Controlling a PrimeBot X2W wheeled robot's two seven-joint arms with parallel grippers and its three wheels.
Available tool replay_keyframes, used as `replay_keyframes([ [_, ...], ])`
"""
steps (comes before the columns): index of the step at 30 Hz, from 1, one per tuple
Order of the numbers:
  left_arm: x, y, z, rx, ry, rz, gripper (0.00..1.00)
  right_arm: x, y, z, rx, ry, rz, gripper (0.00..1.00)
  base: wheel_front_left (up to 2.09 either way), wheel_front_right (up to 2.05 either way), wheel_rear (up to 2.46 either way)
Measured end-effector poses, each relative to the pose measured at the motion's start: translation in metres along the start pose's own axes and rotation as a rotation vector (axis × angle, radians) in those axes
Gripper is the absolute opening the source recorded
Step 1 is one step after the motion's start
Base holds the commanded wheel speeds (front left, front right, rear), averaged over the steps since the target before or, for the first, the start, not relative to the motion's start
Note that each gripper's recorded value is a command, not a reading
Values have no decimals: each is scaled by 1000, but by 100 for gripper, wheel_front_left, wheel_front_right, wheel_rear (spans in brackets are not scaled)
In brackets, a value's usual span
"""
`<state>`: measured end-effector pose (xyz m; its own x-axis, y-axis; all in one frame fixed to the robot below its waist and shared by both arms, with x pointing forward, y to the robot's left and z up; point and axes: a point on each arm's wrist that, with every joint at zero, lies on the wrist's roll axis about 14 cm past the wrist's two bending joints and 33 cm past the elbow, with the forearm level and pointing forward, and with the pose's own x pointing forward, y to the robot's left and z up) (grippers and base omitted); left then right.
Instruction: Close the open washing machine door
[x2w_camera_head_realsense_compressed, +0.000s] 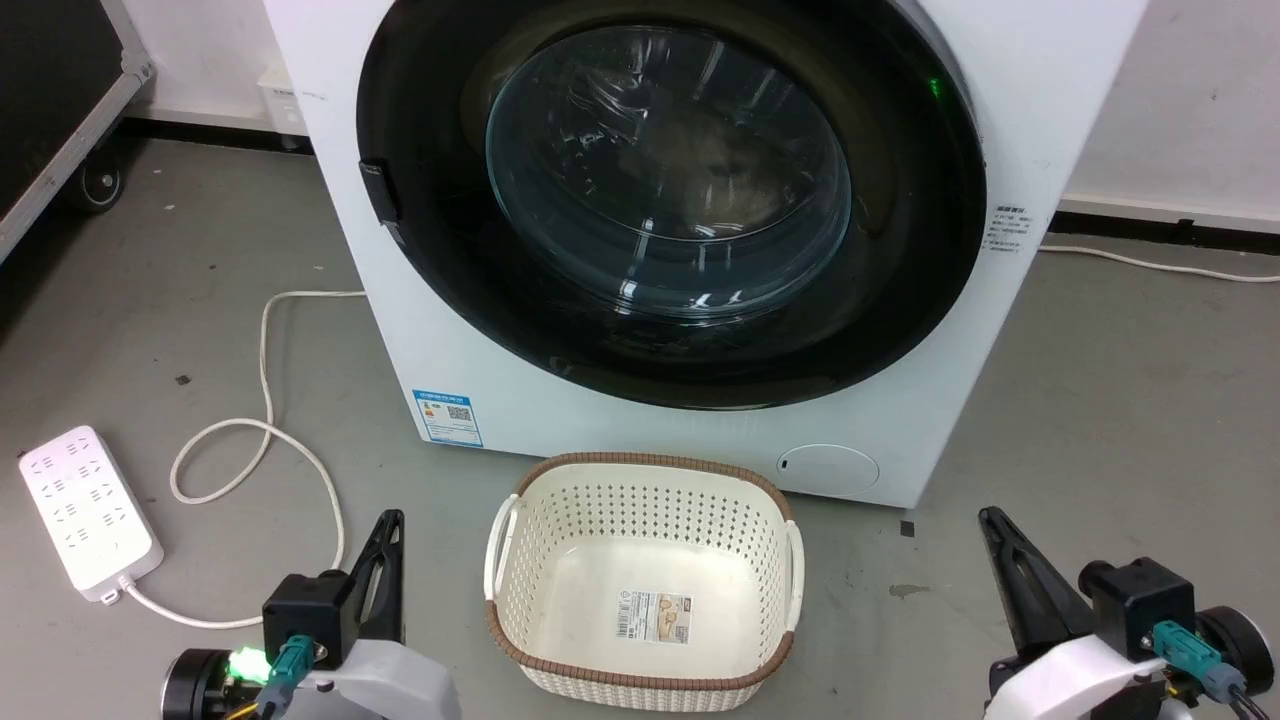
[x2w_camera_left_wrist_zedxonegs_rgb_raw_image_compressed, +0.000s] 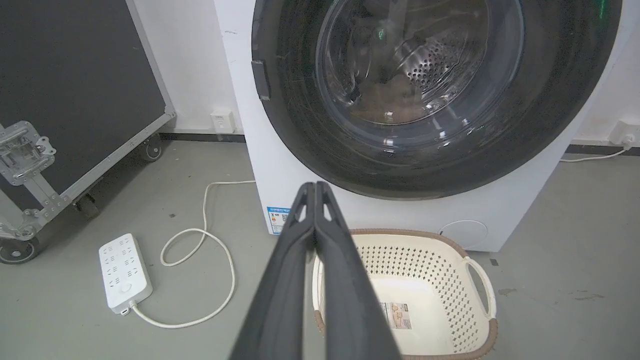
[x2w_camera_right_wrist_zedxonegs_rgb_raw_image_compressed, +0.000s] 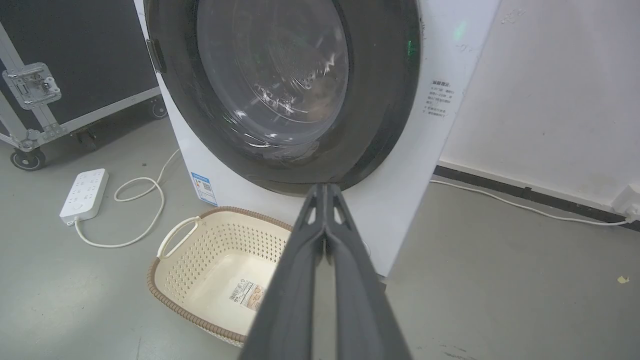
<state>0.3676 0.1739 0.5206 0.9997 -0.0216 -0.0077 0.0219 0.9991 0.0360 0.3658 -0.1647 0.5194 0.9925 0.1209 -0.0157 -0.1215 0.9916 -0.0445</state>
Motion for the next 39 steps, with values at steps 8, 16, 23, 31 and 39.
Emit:
replay_keyframes([
  [8, 1, 3, 0, 12, 15, 17, 0, 3, 3, 1, -1, 10, 9, 0, 0, 0, 0],
  [16, 1, 4, 0, 11, 13, 19, 0, 3, 3, 2, -1, 9, 9, 0, 0, 0, 0],
  [23, 1, 4, 1, 11, 13, 19, 0, 3, 3, 2, 0, 9, 10, 0, 0, 0, 0],
  [31, 2, 4, 1, 11, 13, 19, 0, 3, 3, 2, 0, 9, 10, 0, 0, 0, 0],
  [39, 2, 4, 1, 11, 13, 19, 0, 3, 3, 2, 0, 9, 9, 0, 0, 0, 0],
])
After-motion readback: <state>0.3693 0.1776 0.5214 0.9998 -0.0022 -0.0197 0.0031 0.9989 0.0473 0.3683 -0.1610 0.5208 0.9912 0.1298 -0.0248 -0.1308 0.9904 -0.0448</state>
